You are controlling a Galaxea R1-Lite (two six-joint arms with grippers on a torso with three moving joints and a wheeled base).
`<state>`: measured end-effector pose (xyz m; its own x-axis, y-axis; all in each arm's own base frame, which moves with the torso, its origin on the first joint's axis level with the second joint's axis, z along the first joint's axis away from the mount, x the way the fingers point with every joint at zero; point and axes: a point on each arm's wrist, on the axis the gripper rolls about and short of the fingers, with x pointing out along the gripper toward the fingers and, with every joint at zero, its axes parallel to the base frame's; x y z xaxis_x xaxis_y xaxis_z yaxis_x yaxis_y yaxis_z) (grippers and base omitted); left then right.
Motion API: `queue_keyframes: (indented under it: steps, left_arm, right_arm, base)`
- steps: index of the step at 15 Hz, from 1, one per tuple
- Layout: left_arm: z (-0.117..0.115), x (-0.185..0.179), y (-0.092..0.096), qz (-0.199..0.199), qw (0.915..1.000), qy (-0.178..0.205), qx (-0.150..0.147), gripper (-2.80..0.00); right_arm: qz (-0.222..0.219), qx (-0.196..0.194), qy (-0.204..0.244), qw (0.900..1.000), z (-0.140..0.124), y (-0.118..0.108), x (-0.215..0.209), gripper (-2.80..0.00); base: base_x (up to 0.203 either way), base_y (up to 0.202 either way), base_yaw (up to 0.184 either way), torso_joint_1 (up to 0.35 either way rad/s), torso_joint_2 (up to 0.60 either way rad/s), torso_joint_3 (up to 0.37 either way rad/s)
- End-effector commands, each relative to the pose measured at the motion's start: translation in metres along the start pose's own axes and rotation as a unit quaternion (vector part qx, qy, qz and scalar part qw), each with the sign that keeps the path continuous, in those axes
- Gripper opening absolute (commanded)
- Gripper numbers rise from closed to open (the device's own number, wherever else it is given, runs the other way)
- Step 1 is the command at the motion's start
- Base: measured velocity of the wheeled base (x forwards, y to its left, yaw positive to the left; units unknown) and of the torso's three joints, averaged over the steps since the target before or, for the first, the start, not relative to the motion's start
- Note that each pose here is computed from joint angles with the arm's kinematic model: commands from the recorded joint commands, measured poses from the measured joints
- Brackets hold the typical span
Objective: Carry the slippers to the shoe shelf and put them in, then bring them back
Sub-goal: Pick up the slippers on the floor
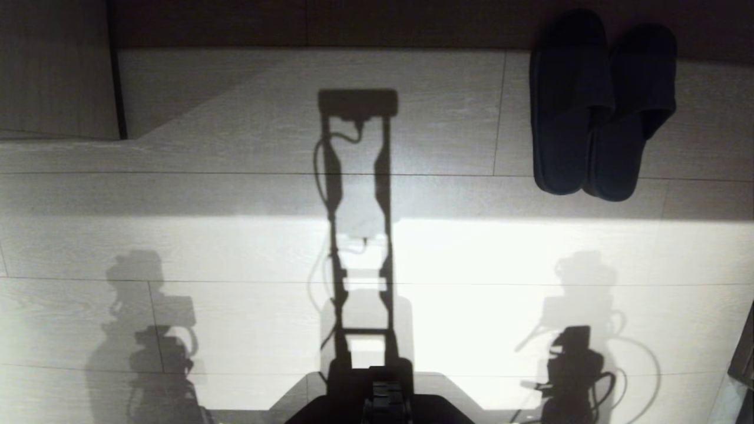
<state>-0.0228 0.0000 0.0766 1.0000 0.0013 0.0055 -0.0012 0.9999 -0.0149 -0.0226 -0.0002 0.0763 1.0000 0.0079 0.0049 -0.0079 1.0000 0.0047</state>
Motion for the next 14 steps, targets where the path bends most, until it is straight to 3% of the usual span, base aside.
queue_keyframes:
  steps: [1, 14]
  left_arm:
    - [0.0000, 0.0000, 0.0000, 0.000, 1.0000, 0.000, 0.000, -2.80]
    - [0.0000, -0.0001, 0.0000, 0.000, 1.0000, -0.001, 0.001, -2.80]
  right_arm:
    - [0.001, 0.000, -0.001, 1.000, 0.0000, 0.0000, -0.0001, -2.80]
    - [0.001, 0.000, 0.003, 1.000, -0.0011, 0.0000, -0.0001, -2.80]
  base:
    - [0.000, 0.000, 0.000, 0.000, 0.00, 0.000]
    - [0.000, 0.000, 0.000, 0.000, 0.00, 0.000]
